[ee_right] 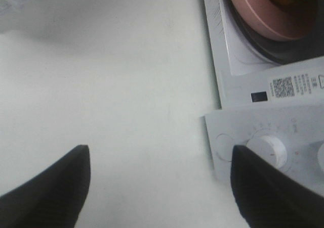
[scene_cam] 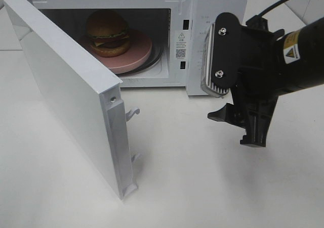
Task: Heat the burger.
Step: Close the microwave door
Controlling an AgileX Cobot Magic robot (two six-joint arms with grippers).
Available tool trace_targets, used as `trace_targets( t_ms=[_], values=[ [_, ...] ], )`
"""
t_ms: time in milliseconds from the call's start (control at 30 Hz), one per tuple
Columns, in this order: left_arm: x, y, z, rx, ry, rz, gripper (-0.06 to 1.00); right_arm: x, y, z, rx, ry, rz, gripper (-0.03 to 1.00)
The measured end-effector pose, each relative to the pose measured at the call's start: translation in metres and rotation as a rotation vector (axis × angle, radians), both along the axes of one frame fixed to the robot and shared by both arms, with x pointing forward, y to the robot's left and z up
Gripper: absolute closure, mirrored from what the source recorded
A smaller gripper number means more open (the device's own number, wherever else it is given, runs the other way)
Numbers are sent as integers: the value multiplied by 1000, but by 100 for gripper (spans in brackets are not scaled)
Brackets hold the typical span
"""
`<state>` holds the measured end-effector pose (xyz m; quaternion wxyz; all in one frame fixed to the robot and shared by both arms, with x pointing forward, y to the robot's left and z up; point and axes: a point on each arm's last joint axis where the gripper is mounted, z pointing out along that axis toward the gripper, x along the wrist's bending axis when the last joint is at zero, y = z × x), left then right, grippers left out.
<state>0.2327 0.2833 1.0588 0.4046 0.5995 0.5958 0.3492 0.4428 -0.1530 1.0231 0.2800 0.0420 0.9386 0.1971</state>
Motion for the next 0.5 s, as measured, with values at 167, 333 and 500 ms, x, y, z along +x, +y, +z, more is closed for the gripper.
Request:
trace_targets(
  t_ms=[167,333,500],
  values=[
    [0,0,0,0,0,0,-5,-15,-12,4,67,71,-127,22],
    [0,0,0,0,0,0,-5,-25,-20,10,132,143,-260,23],
    [0,0,0,0,0,0,-5,-41,-33,17,206,259,-469,23]
  ],
)
